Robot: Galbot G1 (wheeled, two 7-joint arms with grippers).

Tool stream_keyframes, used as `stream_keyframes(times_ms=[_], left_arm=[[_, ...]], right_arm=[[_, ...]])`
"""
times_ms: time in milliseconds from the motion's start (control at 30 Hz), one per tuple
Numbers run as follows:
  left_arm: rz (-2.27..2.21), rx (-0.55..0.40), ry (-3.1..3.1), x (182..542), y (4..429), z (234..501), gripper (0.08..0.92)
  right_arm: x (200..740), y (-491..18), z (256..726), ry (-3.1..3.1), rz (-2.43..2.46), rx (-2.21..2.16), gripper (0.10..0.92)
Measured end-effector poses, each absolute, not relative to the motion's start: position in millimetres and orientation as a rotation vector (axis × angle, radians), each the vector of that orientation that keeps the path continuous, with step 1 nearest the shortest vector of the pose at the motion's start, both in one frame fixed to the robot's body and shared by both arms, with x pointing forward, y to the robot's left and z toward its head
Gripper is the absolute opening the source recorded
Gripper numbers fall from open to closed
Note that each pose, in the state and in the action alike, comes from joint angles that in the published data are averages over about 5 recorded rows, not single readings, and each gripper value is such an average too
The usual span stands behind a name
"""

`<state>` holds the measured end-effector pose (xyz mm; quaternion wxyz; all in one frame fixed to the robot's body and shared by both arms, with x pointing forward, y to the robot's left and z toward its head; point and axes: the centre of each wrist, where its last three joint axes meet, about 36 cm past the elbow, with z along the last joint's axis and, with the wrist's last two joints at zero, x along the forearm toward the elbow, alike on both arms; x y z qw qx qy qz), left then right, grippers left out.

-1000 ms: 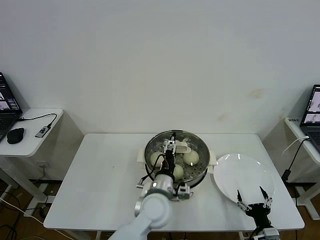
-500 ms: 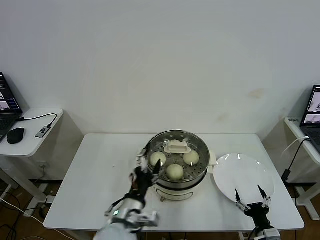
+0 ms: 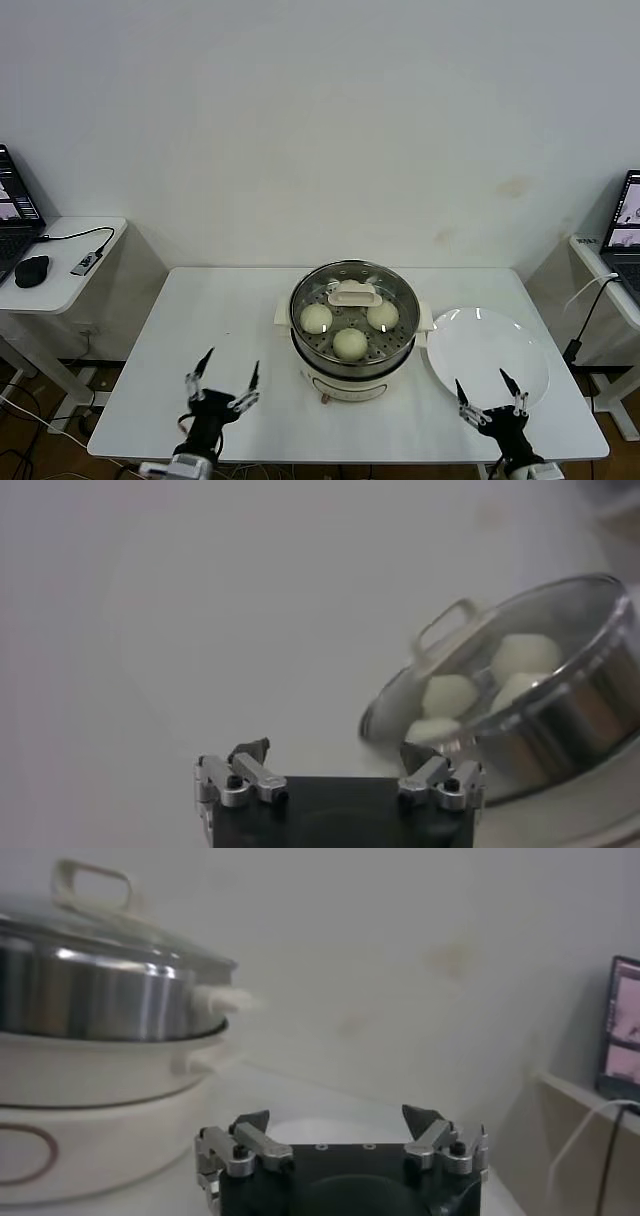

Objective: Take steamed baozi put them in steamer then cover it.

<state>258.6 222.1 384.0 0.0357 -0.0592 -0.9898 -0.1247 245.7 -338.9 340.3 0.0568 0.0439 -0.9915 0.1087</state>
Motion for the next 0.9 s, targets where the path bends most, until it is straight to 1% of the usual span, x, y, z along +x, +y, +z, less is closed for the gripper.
stream_keyframes(times_ms=[167, 333, 500, 900], left_arm=[[-0.109, -0.037, -3.016, 244.5, 235.7, 365.9, 0.823], [-0.003, 0.039, -2.989, 231.2, 242.5, 354.3, 0.823], [0.046, 0.06, -2.969, 219.6, 243.3, 348.3, 0.823], [0.083, 0.053, -2.922, 202.6, 239.6, 340.3, 0.823]], right_arm=[[231.6, -334.2, 340.1, -2.985, 0.276, 0.18, 0.823], [220.0, -324.4, 337.7, -2.96, 0.22, 0.199, 0.823], [209.9, -315.1, 333.9, -2.936, 0.186, 0.21, 0.823], [197.8, -300.4, 326.6, -2.913, 0.132, 0.217, 0.823]])
